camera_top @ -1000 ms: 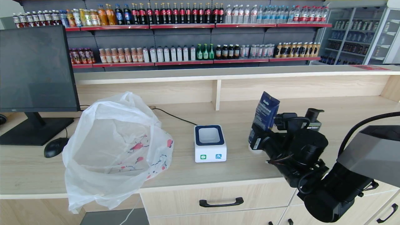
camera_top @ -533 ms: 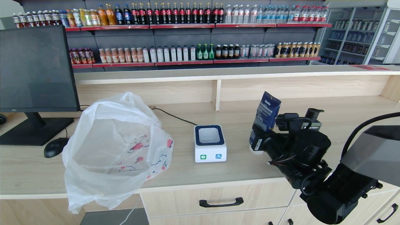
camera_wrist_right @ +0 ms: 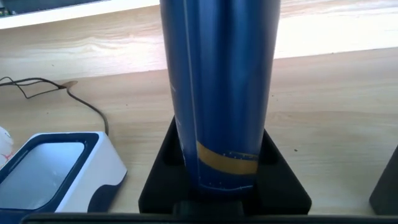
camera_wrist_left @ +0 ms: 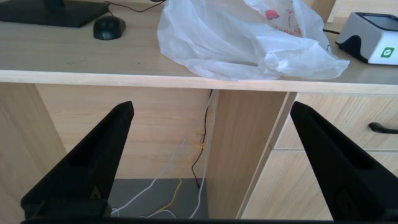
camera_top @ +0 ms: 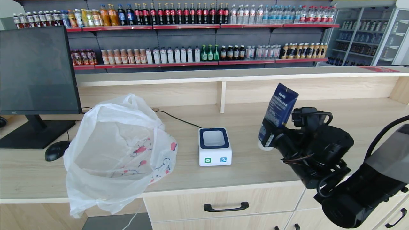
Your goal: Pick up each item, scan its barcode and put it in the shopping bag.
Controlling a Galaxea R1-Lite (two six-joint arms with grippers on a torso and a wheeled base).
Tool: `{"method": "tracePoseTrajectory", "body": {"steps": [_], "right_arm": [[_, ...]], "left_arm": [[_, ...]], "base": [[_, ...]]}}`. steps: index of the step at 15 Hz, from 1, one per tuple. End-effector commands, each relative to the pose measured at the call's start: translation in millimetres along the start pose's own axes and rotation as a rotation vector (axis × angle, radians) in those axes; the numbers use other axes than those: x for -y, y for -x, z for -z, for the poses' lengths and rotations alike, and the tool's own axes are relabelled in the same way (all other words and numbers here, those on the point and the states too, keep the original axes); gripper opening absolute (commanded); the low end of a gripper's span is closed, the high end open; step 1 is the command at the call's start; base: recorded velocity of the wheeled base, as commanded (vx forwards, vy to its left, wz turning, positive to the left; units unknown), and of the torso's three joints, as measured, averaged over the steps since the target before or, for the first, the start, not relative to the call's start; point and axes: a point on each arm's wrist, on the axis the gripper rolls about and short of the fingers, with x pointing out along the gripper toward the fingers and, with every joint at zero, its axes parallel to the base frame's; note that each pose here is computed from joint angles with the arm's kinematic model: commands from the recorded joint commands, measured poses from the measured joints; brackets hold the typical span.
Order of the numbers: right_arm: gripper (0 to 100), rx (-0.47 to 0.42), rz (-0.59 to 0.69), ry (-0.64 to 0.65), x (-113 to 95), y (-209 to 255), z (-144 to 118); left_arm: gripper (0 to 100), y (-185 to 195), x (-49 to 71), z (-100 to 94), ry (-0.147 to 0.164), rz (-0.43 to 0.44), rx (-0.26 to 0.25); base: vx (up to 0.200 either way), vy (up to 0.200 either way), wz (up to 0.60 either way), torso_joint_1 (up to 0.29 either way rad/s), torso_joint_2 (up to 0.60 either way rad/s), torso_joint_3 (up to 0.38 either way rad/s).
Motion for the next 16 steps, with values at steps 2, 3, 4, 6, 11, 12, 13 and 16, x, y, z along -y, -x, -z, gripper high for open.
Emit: {"method": "tracePoseTrajectory", "body": {"steps": [2,3,4,6,11,12,13,16], "right_arm": [[0,0.047,-0.015,-0.017,1.6,16.4,-24.6],[0,0.059,-0.017,-0.019,2.6,22.4,-31.2],[0,0.067,-0.019,-0.022,2.9,25.8,-35.4],[0,0.081,-0.058,-0.035,-6.4,35.1,-42.7],[0,0.080,-0.099,-0.043,-11.9,54.4,-50.1],[0,0.077,-0.108,-0.044,-12.6,59.1,-51.1],[0,0.076,-0.121,-0.045,-13.4,64.0,-52.6],[0,0.070,-0.145,-0.047,-16.7,71.6,-53.5]], "left_arm": [[100,0.0,0.0,0.0,0.001,0.000,0.000],[100,0.0,0.0,0.0,0.001,0.000,0.000],[100,0.0,0.0,0.0,0.001,0.000,0.000],[100,0.0,0.0,0.0,0.001,0.000,0.000],[100,0.0,0.0,0.0,0.001,0.000,0.000],[100,0.0,0.0,0.0,0.001,0.000,0.000],[100,0.0,0.0,0.0,0.001,0.000,0.000],[100,0.0,0.0,0.0,0.001,0.000,0.000]], "base": [[0.000,0.000,0.00,0.000,0.00,0.000],[0.000,0.000,0.00,0.000,0.00,0.000],[0.000,0.000,0.00,0.000,0.00,0.000],[0.000,0.000,0.00,0.000,0.00,0.000],[0.000,0.000,0.00,0.000,0.00,0.000],[0.000,0.000,0.00,0.000,0.00,0.000],[0.000,0.000,0.00,0.000,0.00,0.000],[0.000,0.000,0.00,0.000,0.00,0.000]]}}
